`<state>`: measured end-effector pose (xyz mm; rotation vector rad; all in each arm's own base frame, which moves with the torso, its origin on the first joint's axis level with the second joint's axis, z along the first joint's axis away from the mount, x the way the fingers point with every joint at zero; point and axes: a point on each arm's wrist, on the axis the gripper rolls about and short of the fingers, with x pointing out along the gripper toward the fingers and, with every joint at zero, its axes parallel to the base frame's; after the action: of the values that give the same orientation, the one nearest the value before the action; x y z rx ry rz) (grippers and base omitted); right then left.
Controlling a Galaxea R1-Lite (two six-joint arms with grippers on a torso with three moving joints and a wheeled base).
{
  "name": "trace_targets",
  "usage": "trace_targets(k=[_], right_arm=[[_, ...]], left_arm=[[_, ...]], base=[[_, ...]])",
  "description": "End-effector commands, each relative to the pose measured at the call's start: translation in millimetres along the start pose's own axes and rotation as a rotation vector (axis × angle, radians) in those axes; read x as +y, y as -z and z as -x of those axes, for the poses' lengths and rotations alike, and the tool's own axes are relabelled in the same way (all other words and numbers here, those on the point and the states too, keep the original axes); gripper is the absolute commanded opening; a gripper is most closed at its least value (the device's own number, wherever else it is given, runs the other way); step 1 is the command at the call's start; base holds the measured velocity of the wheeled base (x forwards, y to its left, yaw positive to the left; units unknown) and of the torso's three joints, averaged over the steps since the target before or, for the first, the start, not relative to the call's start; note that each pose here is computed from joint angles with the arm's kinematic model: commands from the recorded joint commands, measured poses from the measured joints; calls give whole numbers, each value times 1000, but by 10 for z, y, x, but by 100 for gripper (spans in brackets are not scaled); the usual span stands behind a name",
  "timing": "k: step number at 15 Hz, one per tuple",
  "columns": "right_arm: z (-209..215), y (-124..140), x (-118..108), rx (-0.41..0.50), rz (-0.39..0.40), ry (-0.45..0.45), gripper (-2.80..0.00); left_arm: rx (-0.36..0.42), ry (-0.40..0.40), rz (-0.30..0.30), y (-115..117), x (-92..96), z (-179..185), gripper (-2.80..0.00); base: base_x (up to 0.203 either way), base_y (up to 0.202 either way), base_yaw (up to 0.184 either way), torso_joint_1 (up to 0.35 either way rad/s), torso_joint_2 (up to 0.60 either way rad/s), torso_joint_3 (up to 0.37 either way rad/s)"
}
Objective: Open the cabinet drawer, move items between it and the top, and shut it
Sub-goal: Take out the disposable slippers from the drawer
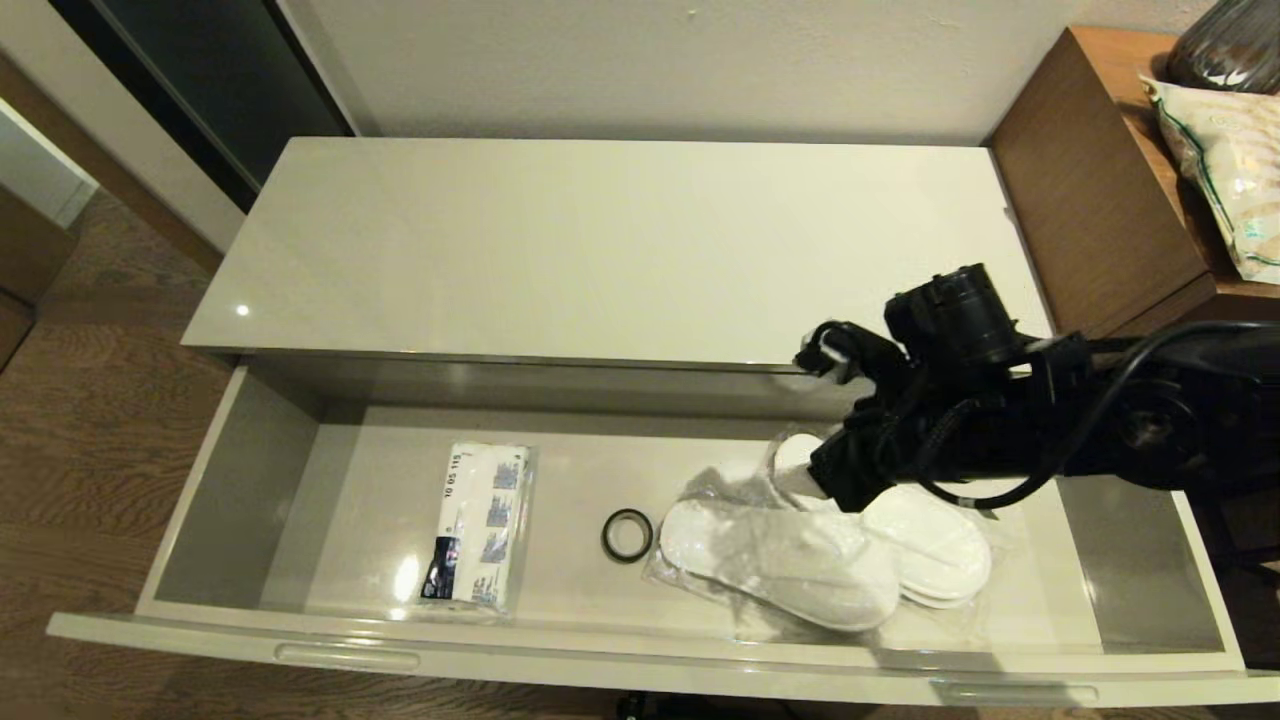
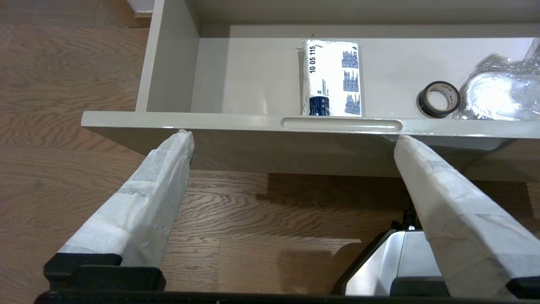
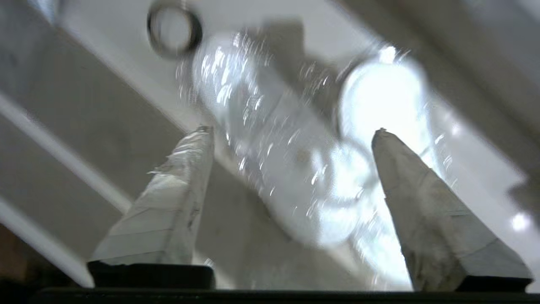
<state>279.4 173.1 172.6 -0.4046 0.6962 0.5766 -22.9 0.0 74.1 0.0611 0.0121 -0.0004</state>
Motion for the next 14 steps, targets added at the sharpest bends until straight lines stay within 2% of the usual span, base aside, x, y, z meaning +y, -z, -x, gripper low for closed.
trace_targets(k=[1, 3, 6, 7, 9, 14], right_arm=[[36, 5, 325, 83, 36, -41, 0], [116, -10, 679, 126, 46, -3, 0], [-54, -52, 813, 196, 61, 78, 0], [-154, -12, 763, 229, 47, 124, 0], [-320, 88, 607, 287, -54, 211, 0], [-517, 571, 137, 445, -206, 372, 0]], left_arm=[[2, 0, 0, 0, 0, -1, 0], [2, 0, 0, 0, 0, -1, 0], [2, 0, 0, 0, 0, -1, 0], [2, 0, 0, 0, 0, -1, 0], [2, 0, 0, 0, 0, -1, 0], [2, 0, 0, 0, 0, -1, 0]], base=[[0, 0, 0, 0, 0, 0], [0, 0, 0, 0, 0, 0], [0, 0, 0, 0, 0, 0], [0, 0, 0, 0, 0, 0], [0, 0, 0, 0, 0, 0], [0, 0, 0, 0, 0, 0]])
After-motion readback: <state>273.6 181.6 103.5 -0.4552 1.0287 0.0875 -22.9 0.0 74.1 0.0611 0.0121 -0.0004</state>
